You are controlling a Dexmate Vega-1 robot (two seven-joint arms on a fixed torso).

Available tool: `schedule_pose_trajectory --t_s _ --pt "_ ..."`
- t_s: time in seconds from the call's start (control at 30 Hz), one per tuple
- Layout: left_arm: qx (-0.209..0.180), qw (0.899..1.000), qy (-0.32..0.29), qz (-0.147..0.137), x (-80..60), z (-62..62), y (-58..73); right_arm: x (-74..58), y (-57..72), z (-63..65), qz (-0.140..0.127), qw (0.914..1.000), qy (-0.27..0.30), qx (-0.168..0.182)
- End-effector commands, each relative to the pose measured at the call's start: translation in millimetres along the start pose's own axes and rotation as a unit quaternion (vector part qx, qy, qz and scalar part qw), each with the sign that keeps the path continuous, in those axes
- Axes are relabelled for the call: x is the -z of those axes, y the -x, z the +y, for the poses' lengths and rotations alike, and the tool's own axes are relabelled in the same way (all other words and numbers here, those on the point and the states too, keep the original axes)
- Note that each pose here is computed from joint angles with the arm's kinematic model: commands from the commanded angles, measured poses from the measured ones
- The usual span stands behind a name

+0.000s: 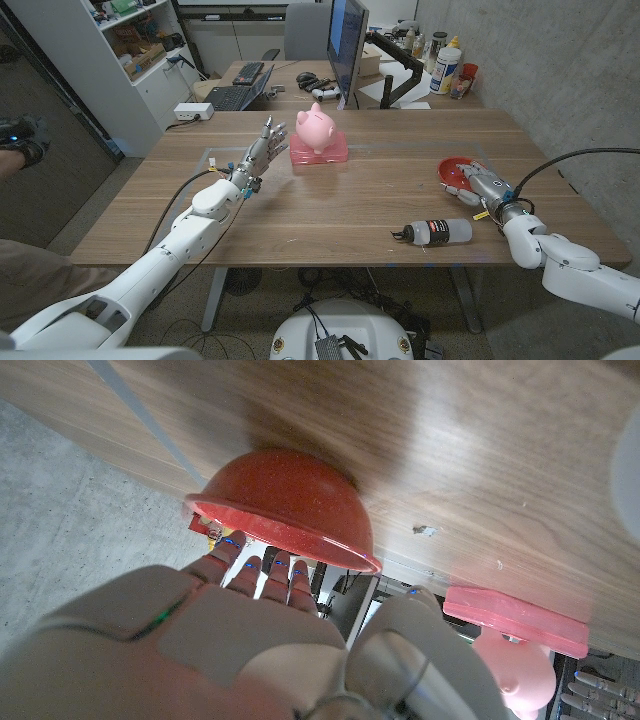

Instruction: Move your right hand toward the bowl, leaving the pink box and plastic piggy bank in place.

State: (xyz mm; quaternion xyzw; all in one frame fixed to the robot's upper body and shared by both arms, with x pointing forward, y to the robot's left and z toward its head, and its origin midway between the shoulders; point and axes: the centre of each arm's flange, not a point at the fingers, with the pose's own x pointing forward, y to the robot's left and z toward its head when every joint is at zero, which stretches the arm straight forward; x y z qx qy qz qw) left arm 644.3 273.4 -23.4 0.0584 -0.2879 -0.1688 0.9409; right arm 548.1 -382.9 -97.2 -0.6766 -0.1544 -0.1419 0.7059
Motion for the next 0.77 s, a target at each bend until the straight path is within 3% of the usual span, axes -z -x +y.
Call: schedule_pose_trajectory --t_s 0.03,0.77 --pt "0.001 1.0 0.001 0.004 2.8 1.2 0.0 -1.6 0.7 7.5 0.002 0.9999 0.002 -0.014" --pt "-0.004 1.0 0.008 0.0 7.1 -0.7 5.4 -2.2 -1.0 10.2 0.001 0.9998 0.006 -0.017"
